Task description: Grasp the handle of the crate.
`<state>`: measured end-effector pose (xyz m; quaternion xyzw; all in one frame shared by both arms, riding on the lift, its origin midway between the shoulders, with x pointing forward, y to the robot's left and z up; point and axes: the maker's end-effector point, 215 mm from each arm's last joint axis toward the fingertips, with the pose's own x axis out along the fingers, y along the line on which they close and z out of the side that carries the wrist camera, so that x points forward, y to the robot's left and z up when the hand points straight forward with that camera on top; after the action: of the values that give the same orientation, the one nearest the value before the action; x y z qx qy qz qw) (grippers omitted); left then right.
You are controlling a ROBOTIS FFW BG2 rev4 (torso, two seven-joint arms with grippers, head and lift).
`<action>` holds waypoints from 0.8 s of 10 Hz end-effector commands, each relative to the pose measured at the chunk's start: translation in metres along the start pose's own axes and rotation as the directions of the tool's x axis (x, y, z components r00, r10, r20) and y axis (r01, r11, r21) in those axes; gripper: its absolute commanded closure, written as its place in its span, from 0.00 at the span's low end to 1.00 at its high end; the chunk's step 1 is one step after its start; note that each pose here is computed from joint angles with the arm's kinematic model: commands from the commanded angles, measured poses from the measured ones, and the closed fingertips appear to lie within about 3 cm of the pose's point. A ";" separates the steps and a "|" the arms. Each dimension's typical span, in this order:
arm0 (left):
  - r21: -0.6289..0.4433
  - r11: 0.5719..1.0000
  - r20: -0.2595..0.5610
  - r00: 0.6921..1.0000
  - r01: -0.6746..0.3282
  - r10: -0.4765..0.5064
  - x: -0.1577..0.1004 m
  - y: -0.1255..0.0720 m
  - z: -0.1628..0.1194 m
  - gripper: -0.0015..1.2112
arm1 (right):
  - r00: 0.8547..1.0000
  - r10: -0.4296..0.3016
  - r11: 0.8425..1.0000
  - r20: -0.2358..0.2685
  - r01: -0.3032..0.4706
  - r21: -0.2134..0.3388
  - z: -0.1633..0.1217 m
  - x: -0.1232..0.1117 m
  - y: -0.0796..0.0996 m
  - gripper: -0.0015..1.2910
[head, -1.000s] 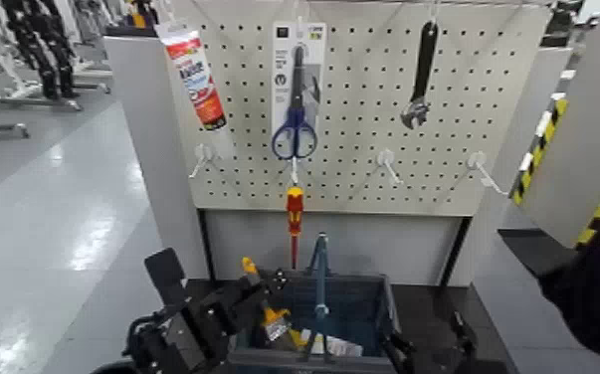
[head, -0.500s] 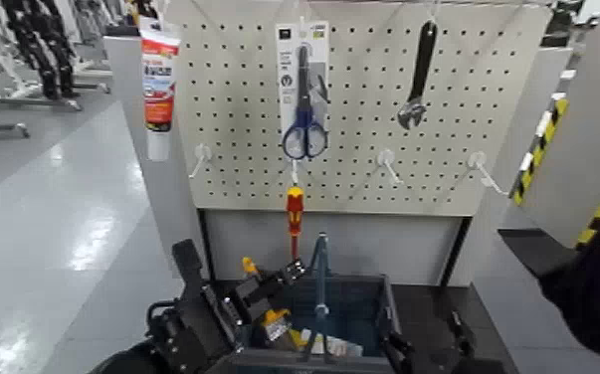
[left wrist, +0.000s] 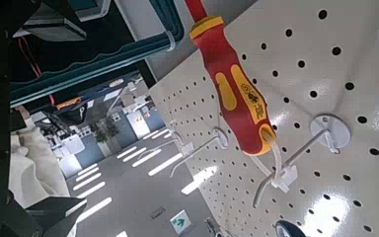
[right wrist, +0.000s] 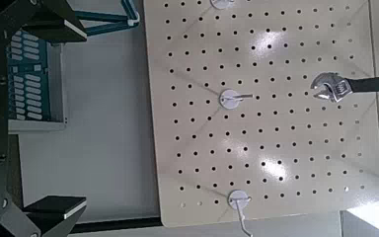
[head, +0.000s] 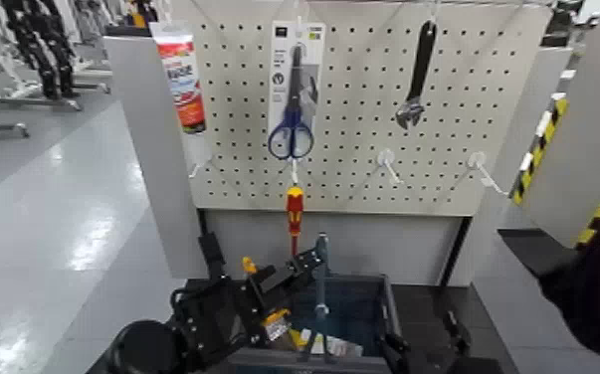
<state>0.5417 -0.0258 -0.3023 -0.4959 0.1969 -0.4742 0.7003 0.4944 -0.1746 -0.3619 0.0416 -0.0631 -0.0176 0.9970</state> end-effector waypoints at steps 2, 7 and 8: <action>-0.109 0.993 0.000 0.999 0.036 -0.037 0.009 0.000 0.000 0.10 | 1.000 0.003 1.000 0.001 -0.003 0.005 0.000 0.001 0.002 0.10; -0.246 0.968 0.005 0.999 0.044 -0.044 0.009 0.010 -0.004 0.49 | 1.000 0.009 1.000 0.003 -0.009 0.010 0.001 0.002 0.004 0.10; -0.274 0.960 -0.002 0.998 0.056 -0.058 0.010 0.008 -0.008 0.51 | 1.000 0.011 1.000 0.003 -0.011 0.012 0.001 0.001 0.005 0.10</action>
<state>0.5456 -0.0366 -0.3103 -0.5873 0.2454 -0.4647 0.6155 0.4959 -0.1701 -0.3604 0.0466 -0.0647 -0.0123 0.9967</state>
